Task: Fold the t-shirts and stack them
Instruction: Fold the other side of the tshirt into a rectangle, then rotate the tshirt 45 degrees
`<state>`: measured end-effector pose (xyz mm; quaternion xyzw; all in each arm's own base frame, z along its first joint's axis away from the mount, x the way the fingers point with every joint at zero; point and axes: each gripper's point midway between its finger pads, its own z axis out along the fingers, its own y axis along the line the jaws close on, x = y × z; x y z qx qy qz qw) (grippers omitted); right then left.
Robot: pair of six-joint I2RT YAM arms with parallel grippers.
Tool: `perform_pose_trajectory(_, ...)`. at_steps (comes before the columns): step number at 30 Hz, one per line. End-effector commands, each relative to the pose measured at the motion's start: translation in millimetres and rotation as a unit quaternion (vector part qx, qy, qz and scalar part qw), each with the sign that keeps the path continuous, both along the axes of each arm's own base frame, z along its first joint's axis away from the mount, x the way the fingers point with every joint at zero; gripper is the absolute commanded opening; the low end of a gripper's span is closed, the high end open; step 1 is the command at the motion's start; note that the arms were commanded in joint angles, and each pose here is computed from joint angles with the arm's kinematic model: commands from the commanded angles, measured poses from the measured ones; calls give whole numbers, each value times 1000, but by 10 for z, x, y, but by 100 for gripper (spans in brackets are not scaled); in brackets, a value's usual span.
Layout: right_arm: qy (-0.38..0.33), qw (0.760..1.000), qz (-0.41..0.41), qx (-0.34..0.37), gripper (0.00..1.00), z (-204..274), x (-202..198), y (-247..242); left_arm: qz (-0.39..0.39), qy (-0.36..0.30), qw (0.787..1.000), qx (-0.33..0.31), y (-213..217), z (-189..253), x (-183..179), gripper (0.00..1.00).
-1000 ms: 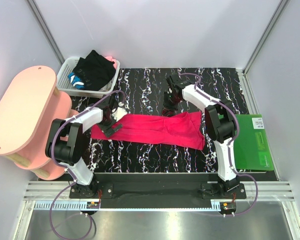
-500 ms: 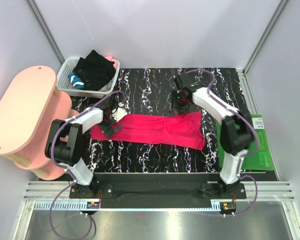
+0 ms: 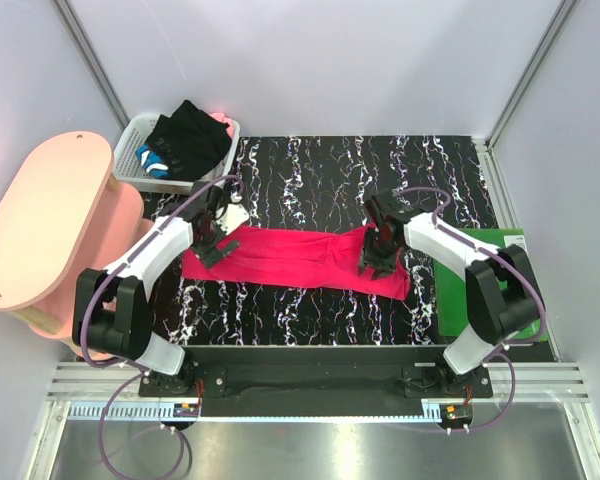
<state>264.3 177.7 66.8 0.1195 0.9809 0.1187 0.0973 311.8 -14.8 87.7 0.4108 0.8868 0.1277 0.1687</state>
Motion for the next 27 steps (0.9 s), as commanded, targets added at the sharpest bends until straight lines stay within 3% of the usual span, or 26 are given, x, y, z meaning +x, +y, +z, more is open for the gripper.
perform_pose_trajectory(1, -4, 1000, -20, -7, 43, -123, 102, 17, -17, -31, 999, -34, -198, 300, 113, 99)
perform_pose_trajectory(7, 21, 998, -30, -48, 34, -389, 72, -109, -32, 33, 999, -23, -477, -153, 125, 99)
perform_pose_trajectory(16, 69, 996, -36, -44, 27, -701, 69, -125, -11, 56, 998, 30, -232, -537, 237, 99)
perform_pose_trajectory(22, 82, 994, -67, -12, 27, -741, 260, -300, -3, 71, 997, 41, -13, -654, 87, 99)
perform_pose_trajectory(27, 76, 994, -81, 22, 26, -679, 627, -364, -10, 85, 996, 20, -77, -683, -169, 99)
